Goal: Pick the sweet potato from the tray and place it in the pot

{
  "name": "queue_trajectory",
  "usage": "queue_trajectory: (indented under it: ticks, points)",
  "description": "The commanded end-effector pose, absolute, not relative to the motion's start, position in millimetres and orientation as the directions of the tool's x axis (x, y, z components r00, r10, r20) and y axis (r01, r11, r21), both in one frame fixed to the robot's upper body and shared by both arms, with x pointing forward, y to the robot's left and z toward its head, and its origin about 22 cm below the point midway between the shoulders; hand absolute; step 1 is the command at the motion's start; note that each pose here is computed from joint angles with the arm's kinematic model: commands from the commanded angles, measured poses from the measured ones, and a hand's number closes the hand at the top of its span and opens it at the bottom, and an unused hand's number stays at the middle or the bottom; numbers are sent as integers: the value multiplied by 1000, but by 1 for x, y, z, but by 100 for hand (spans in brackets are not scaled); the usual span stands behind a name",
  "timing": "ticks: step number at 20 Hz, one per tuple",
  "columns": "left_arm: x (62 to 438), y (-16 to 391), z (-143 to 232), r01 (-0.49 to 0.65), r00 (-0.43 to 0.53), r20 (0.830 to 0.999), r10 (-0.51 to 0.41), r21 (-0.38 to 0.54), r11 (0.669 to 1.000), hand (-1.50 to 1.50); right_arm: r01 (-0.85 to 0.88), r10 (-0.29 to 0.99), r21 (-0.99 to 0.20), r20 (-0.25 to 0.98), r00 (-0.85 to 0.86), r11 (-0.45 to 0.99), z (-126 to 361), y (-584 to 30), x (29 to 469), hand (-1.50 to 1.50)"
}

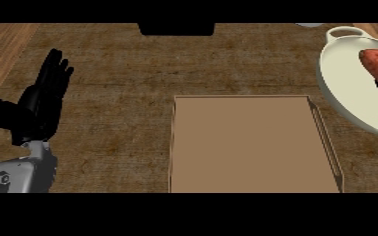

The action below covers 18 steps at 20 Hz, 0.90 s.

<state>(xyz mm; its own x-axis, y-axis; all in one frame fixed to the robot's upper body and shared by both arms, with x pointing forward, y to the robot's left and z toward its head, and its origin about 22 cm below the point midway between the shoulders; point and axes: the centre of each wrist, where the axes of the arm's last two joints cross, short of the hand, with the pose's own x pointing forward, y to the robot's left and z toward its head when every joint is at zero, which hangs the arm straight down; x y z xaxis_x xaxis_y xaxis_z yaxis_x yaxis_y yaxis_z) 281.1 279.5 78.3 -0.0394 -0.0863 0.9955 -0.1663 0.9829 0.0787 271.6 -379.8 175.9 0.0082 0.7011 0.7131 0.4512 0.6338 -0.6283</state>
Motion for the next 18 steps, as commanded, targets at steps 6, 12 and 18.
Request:
queue_trajectory:
  ticks: [6,12,18]
  points:
    - [281,275,80,-138,-55,995,-77,69,988,0,513,904,-832,365,223,210,143,-425,286,150]
    - [293,278,73,-151,-48,995,-87,79,985,0,471,904,-854,359,233,218,94,-428,336,150]
    - [284,270,89,-134,-48,995,-86,79,988,0,423,804,-832,506,313,359,66,-452,348,150]
